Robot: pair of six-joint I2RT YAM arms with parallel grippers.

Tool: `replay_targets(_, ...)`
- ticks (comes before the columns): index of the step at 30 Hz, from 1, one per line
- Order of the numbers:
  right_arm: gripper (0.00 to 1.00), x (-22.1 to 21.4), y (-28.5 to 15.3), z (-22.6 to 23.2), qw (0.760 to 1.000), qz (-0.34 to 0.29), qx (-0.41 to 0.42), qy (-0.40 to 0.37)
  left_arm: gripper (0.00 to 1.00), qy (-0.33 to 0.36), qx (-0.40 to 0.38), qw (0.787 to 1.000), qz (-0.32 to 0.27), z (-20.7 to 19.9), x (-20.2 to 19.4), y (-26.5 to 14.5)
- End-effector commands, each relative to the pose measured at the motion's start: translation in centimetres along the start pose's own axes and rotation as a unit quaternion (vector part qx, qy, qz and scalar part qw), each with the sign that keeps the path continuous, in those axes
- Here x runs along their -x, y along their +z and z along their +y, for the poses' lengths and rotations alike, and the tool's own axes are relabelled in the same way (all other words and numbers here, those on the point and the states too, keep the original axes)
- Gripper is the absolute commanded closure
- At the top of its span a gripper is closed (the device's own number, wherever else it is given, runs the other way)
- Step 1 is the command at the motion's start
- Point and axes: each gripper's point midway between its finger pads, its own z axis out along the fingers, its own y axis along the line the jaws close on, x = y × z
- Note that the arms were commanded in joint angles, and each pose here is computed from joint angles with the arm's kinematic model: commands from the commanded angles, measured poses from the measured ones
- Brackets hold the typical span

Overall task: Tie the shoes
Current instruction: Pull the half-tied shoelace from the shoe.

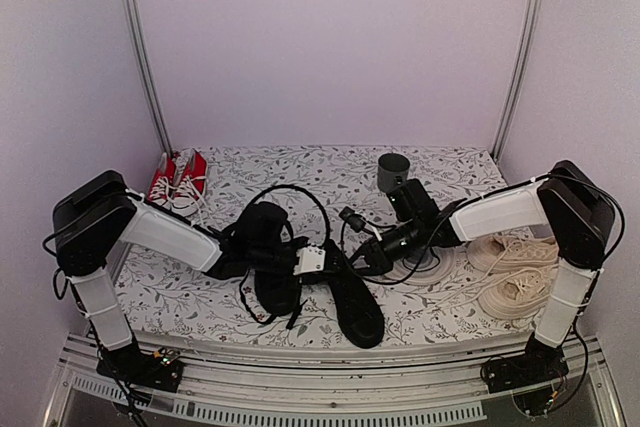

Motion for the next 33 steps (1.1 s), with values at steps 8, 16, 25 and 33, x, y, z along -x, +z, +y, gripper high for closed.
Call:
replay_targets(8,0.86,0.0,0.6,-1.1,1.0,0.003,-0.015,-0.007,1.0,-0.059,-0.019,0.996,-0.059,0.1,2.5,-0.6)
replay_targets(16,0.76,0.1,0.8,-1.7,1.0,0.001,-0.03,-0.005,1.0,-0.085,0.005,0.994,-0.069,0.9,2.7,-0.7)
replay_targets(25,0.76,-0.6,1.2,-0.4,0.999,0.012,-0.01,-0.032,1.0,-0.094,0.018,0.993,-0.074,1.7,2.8,-0.8)
replay_targets(33,0.71,0.0,0.8,0.2,0.999,-0.008,-0.013,-0.047,1.0,-0.098,0.015,0.992,-0.076,1.7,2.8,-0.8)
